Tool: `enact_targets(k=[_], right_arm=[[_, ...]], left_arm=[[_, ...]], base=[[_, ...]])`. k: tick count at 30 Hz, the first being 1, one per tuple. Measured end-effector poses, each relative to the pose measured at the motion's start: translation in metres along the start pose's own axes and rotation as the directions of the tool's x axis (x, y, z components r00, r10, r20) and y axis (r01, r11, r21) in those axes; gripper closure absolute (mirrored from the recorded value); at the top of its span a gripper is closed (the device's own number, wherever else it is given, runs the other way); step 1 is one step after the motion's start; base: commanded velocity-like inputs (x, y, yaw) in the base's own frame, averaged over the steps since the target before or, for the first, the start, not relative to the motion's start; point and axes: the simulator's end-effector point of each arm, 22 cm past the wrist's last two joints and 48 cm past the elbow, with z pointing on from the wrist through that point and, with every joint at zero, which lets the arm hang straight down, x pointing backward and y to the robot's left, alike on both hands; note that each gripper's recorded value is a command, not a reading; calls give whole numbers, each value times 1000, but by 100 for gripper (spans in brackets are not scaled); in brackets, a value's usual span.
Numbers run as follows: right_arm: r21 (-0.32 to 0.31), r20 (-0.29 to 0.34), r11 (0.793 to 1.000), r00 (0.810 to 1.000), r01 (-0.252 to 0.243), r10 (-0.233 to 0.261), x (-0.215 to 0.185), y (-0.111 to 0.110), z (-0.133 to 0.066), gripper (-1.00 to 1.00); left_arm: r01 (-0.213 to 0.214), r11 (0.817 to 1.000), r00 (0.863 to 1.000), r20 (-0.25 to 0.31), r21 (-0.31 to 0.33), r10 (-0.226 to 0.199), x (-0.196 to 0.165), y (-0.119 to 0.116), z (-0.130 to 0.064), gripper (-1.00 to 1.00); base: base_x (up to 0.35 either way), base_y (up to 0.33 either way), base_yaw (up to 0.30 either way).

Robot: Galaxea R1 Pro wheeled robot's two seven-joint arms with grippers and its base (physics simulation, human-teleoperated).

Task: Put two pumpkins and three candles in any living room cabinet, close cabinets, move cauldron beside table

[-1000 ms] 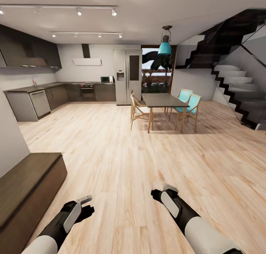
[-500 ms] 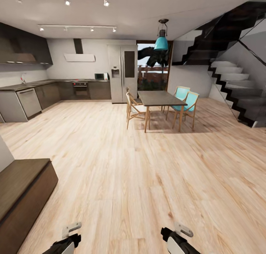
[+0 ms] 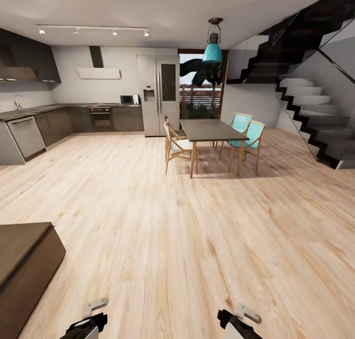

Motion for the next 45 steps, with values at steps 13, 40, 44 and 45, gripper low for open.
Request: enact_targets(k=[13,40,44,45], right_arm=[[3,-1,1000,1000,-6,6,0,-2,0,-100],[2,7,1000,1000,5,-5,-2,-2,1,-100],[1,7,1000,1000,4,-4,-2,-1,0,-100],[2,7,1000,1000,4,-4,-2,-2,0,-100]], left_arm=[[0,1000,1000,2,-1,0,1,1,0,-100],[4,1000,1000,15,-1,-4,1,1,0,-100],[6,1000,1000,16,-1,-6,1,1,0,-100],[5,1000,1000,16,-1,-5,1,1,0,-100]], base=[[319,0,-1],[319,0,0],[319,0,0],[319,0,0]])
